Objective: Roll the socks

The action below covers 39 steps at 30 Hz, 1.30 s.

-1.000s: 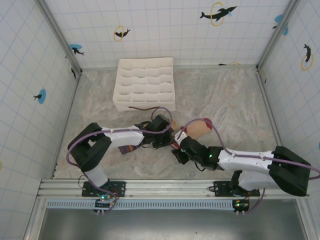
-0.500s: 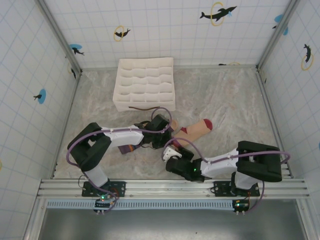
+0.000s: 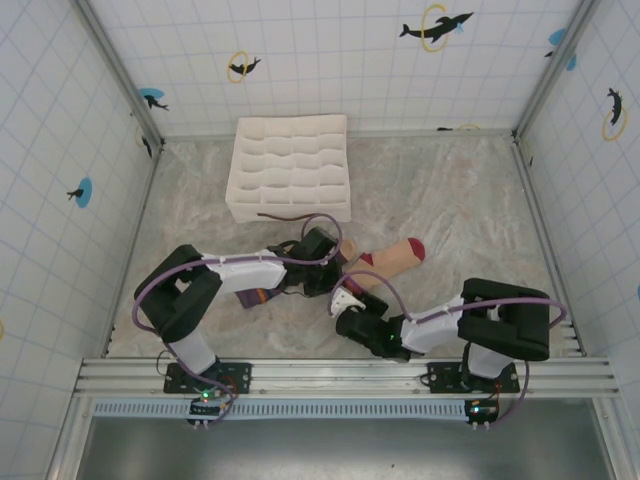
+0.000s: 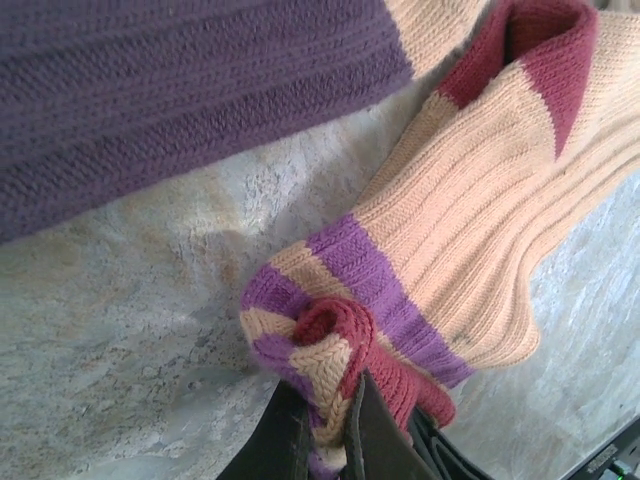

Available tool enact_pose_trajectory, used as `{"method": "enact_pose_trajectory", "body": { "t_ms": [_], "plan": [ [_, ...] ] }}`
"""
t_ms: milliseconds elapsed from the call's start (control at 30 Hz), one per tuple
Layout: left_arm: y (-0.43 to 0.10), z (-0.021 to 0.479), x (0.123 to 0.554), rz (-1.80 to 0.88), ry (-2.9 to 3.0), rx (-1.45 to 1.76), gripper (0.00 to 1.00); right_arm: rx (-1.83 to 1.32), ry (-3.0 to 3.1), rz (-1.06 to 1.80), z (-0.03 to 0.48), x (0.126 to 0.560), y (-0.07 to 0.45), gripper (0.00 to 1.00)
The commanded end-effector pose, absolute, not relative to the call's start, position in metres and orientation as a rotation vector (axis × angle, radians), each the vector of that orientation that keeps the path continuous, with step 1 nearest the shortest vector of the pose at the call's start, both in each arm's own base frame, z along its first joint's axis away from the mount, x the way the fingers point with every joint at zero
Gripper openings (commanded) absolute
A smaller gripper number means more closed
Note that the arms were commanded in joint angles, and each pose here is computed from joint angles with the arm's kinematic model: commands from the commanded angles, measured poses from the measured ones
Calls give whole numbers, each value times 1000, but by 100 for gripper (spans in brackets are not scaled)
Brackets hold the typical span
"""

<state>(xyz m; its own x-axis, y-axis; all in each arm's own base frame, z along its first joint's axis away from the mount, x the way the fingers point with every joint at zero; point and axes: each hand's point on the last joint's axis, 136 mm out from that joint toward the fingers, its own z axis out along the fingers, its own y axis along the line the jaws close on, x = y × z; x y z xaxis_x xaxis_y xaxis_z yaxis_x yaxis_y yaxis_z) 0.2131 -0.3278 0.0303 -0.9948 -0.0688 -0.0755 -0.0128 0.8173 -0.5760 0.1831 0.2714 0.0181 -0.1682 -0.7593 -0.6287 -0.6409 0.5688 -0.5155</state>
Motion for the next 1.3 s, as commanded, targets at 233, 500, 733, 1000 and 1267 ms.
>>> {"method": "enact_pose_trajectory", "body": {
  "t_ms": [233,500,733,1000,1267],
  "plan": [
    [-304,32,205,-813,2930,-78,55,-1027,2254,352,-27,158,250,0],
    [-300,48,213,-823,2863,-101,63,-905,2385,578,-36,151,244,0],
    [-294,56,218,-862,2766,-121,64,-668,2457,848,-31,148,241,0],
    [-299,48,215,-914,2744,-124,63,-331,2585,1026,-32,155,231,0],
    [-321,54,215,-1057,2646,-78,61,-38,2721,1032,-45,159,220,0]
  ]
}}
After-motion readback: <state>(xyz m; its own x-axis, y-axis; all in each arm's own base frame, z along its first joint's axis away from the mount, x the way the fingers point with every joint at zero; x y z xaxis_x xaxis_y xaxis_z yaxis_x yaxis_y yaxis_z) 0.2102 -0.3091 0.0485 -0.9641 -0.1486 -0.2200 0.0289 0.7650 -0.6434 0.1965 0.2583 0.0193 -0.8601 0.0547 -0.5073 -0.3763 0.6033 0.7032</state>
